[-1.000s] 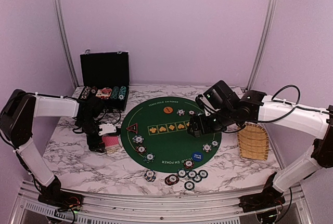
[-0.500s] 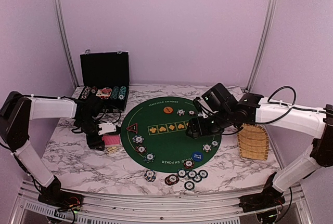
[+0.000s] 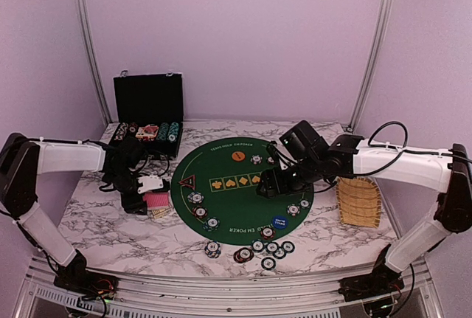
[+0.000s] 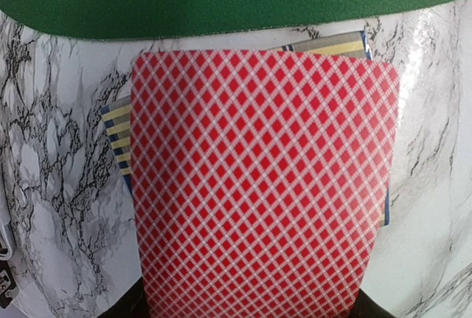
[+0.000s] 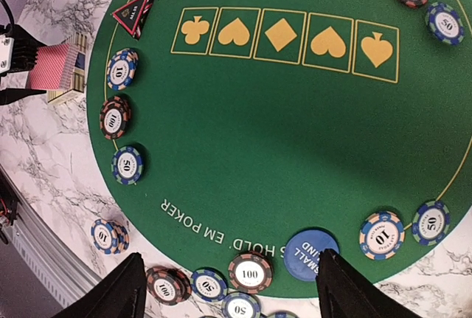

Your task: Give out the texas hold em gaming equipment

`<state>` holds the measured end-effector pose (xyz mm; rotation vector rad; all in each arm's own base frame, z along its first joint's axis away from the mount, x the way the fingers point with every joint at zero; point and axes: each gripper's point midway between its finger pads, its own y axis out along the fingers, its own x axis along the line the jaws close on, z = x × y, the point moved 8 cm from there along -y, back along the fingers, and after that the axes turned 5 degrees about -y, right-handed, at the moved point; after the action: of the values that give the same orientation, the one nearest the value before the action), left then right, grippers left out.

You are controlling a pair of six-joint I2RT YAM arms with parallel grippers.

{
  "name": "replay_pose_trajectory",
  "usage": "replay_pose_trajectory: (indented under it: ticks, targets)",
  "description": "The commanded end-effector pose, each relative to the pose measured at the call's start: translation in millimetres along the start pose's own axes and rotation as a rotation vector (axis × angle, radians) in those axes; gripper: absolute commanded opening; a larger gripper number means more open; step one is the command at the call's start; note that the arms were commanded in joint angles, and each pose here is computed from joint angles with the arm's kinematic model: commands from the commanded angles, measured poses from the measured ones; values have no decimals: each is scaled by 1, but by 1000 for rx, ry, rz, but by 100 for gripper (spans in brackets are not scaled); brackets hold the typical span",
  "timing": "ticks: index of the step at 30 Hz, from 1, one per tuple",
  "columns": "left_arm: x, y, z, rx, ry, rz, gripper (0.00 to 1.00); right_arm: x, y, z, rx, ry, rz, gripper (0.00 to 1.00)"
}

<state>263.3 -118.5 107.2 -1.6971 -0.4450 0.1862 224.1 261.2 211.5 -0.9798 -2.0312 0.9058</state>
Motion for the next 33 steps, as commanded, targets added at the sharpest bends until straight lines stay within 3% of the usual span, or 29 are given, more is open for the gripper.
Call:
replay_pose_trajectory:
  ticks: [1, 22, 33]
  targets:
    - [1, -12, -3, -47, -8, -44, 30, 11, -5, -15, -43, -8, -38, 78]
    - [1, -49, -17, -205, -60, -48, 13, 23, -4, -27, -72, 14, -127, 77]
    - [-5, -83, -40, -304, -56, -23, 11, 67, 17, -53, -126, 109, -550, 88]
